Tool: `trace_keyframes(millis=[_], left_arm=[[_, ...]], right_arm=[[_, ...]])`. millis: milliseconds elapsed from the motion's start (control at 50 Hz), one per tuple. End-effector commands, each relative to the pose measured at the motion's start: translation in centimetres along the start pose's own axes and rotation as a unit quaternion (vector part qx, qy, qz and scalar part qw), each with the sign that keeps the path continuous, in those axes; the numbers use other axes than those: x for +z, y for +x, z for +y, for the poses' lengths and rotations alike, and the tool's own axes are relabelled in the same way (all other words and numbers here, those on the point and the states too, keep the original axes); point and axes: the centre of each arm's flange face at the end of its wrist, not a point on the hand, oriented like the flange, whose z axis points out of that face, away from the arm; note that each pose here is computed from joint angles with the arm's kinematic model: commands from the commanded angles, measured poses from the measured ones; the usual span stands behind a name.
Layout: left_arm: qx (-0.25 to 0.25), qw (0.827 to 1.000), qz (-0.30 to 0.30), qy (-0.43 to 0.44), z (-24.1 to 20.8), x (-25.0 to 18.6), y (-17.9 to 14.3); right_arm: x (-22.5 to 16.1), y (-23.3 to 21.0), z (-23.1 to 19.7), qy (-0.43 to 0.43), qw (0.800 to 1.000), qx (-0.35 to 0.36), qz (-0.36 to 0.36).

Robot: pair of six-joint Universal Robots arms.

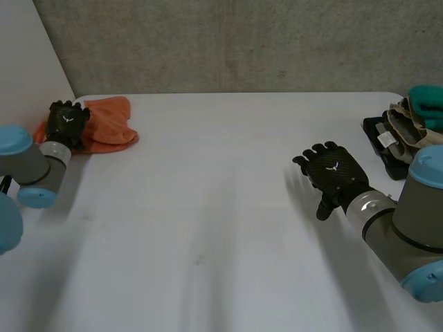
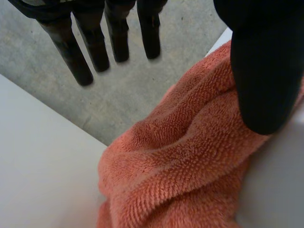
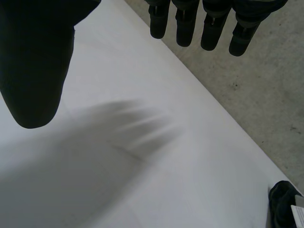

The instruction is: Fold the laundry.

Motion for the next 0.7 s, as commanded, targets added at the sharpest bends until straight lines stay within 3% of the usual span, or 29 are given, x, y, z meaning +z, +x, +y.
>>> trace_keyframes(millis=[20,140,220,300,420,480,520,620,640,700], left_arm=[[0.008,0.999,-0.015,0.043,0.4,1.3,0.1],[0.013,0.997,-0.031,0.071,-0.8,1.7,0.5],[-0.008,0.994,-0.03,0.105,-8.4,0.9,-1.1],[-0.088,0.985,-0.021,0.15,-16.9,-2.5,-3.4],[-0.216,0.951,0.045,0.215,-27.2,-9.1,-2.4],[-0.28,0.929,0.11,0.217,-30.3,-14.0,0.1],[-0.292,0.924,0.139,0.205,-30.6,-15.9,1.7],[-0.305,0.913,0.238,0.13,-28.4,-21.1,8.8],[-0.305,0.905,0.279,0.101,-27.6,-23.1,11.8],[-0.295,0.893,0.338,0.049,-25.9,-26.2,16.2]], right_arm=[[-0.2,-0.3,0.3,-0.003,1.0,0.001,-0.002],[-0.2,-0.1,0.1,0.002,1.0,0.0,0.002],[-0.2,0.0,0.0,0.004,1.0,-0.001,0.004],[-0.2,0.1,0.0,0.004,1.0,-0.001,0.008],[-0.2,0.4,-0.3,0.007,1.0,-0.001,0.018],[-0.2,0.6,-0.3,0.007,1.0,0.001,0.025],[-0.2,0.8,-0.3,0.004,1.0,0.002,0.03],[0.0,2.7,0.2,-0.01,0.998,0.007,0.068],[0.0,3.0,0.2,-0.012,0.997,0.008,0.074],[0.2,3.9,0.4,-0.015,0.996,0.011,0.087]])
